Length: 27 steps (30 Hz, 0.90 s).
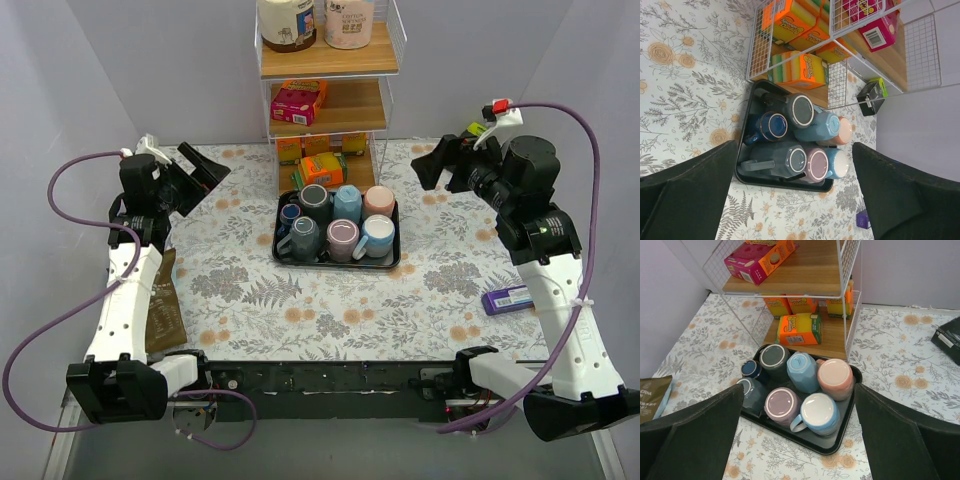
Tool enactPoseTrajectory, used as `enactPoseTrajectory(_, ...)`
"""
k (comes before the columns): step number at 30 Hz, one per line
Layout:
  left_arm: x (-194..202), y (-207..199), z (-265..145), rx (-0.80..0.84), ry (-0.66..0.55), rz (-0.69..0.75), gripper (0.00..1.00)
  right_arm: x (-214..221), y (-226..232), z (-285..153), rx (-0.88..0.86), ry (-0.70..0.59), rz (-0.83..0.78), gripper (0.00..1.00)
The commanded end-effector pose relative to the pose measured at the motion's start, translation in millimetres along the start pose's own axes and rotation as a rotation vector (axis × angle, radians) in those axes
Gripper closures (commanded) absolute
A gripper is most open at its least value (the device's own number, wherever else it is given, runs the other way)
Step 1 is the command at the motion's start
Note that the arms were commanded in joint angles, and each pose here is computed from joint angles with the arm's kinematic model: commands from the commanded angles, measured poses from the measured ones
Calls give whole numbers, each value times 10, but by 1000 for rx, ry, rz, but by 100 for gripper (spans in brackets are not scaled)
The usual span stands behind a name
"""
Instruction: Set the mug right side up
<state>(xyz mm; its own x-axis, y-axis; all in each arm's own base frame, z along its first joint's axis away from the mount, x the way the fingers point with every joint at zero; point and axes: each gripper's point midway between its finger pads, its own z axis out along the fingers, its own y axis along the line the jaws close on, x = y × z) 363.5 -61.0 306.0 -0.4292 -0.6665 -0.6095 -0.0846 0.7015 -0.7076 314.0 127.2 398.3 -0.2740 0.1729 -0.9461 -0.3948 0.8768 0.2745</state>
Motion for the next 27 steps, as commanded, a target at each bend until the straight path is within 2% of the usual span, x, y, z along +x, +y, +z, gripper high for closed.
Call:
enactPoseTrajectory(1,-168,-181,-93,48,-62,42,2,-232,-32,-19,33,-74,-37,1)
enactPoseTrajectory(3,-279,-219,-120,53,-113,74,2,-192,-73,27,42,-74,-46,2)
enactPoseTrajectory(5,-449,-146,-130,-39,-162,43,2,-158,-94,63,53,-51,-22,1)
enactPoseTrajectory(7,-485,-146,-108,-54,-159,59,2,-140,-36,135,13,-15,-31,2)
enactPoseTrajectory(10,-334,-51,51,-37,-91,113,2,-31,118,156,-101,-28,-50,1)
enactPoseTrajectory(11,-288,-49,97,-24,-64,121,2,151,109,195,-118,0,-30,2)
enactPoseTrajectory(12,-184,-93,188,19,9,124,2,163,174,193,-156,-3,-22,2)
enactPoseTrajectory(14,-83,-147,253,81,81,182,2,252,194,229,-176,30,-5,2)
enactPoseTrajectory(15,-4,-154,290,111,118,196,2,373,156,292,-169,80,12,2)
enactPoseTrajectory(18,26,-138,321,143,104,231,2,464,27,440,-111,144,29,3)
enactPoseTrajectory(21,199,-135,289,195,136,243,2,689,-170,573,-3,264,87,7)
enactPoseTrajectory(24,325,-134,317,195,166,233,2,986,-270,631,135,348,172,14)
enactPoseTrajectory(26,433,-215,330,217,184,239,2,1304,-172,647,191,411,263,17)
enactPoseTrajectory(27,461,-255,334,221,184,235,2,1433,-271,661,290,421,270,20)
